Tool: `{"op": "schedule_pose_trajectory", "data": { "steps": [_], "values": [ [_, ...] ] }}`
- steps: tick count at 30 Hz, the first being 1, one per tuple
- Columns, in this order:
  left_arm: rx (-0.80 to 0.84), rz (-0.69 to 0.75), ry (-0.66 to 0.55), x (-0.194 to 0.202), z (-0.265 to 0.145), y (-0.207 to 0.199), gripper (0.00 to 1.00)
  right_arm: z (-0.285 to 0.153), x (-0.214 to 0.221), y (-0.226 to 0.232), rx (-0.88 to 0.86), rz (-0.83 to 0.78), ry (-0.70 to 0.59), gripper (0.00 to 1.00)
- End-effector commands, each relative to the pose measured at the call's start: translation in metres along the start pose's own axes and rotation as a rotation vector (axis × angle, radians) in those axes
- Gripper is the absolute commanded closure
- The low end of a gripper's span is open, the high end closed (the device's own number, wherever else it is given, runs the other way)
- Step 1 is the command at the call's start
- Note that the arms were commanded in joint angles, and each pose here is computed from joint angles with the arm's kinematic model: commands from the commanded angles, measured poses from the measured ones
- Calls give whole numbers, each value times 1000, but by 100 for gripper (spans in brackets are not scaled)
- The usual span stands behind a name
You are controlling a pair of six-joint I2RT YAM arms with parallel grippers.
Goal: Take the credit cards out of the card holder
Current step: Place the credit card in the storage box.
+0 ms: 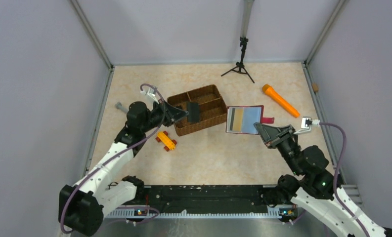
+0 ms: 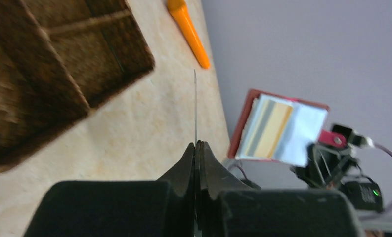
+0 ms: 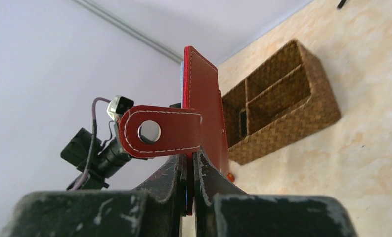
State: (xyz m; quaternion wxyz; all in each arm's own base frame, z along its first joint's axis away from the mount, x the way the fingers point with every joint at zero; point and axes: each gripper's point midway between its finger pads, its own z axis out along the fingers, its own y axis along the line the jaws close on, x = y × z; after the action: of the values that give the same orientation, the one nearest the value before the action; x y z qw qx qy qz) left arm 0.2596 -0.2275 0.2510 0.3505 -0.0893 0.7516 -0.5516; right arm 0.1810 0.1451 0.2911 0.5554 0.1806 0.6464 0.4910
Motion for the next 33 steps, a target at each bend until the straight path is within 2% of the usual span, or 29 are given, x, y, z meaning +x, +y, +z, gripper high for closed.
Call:
{"op": "schedule_pose_trajectory", "data": {
  "steps": [1, 8, 18, 23, 33],
  "values": [
    [-149, 129, -76, -40, 8, 21, 100, -4, -35, 7, 41, -174, -95, 100],
    [-268, 159, -108, -82, 40, 50, 100, 6, -49, 16, 66, -315, -115, 100],
    [-467, 121, -18, -82, 64, 129, 100, 10, -56, 6, 115, -404, -152, 100],
    [-477, 84, 24, -77, 77, 145, 100, 15, -51, 2, 121, -414, -143, 100],
    [-639, 131, -53, -97, 67, 170, 100, 17, -43, -3, 116, -407, -125, 100]
  ]
}}
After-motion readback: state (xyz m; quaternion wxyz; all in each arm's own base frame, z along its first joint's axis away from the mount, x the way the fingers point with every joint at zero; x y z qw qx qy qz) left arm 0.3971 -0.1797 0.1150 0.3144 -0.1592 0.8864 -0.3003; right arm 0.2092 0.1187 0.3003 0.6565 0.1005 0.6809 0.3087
